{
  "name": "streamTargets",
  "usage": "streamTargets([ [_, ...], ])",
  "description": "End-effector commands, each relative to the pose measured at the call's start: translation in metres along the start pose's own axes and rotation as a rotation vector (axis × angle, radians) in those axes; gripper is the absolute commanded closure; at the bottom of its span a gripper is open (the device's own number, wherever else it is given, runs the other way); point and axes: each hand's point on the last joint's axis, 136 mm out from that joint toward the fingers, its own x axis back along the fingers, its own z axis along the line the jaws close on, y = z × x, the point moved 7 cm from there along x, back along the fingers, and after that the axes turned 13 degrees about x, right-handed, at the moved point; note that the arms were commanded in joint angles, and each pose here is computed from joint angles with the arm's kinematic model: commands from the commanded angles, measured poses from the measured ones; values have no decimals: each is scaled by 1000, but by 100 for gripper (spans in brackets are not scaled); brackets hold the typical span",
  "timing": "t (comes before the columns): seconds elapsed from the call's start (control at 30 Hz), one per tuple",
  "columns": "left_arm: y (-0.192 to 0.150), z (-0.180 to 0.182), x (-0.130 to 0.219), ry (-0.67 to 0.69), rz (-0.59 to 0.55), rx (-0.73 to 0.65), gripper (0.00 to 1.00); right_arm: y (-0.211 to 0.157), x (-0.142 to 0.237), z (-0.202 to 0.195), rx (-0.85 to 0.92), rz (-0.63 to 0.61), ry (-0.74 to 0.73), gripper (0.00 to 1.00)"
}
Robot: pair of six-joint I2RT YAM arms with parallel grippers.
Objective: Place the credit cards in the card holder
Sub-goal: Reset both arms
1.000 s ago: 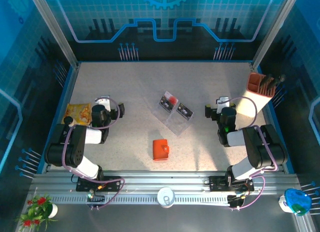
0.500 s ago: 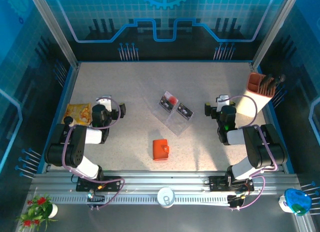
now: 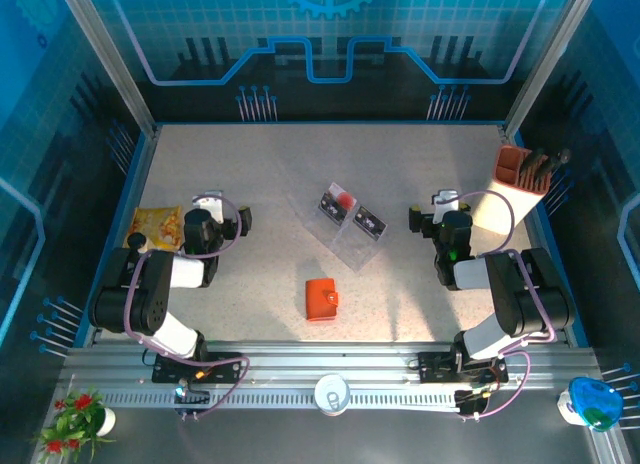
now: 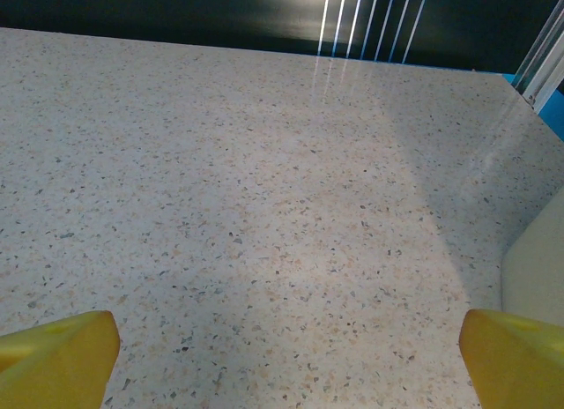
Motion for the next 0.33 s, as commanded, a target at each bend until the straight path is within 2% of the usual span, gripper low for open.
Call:
streamTargets([
  [0.0, 8, -5, -1, -24, -40, -29, 1, 5, -3, -3, -5, -17, -9, 0],
  [0.17, 9, -5, -1, -25, -41, -30, 1, 7, -6, -1, -3, -26, 73, 0],
  [0.3, 9, -5, -1, -24, -41, -29, 1, 6, -5, 0, -1, -28, 76, 0],
])
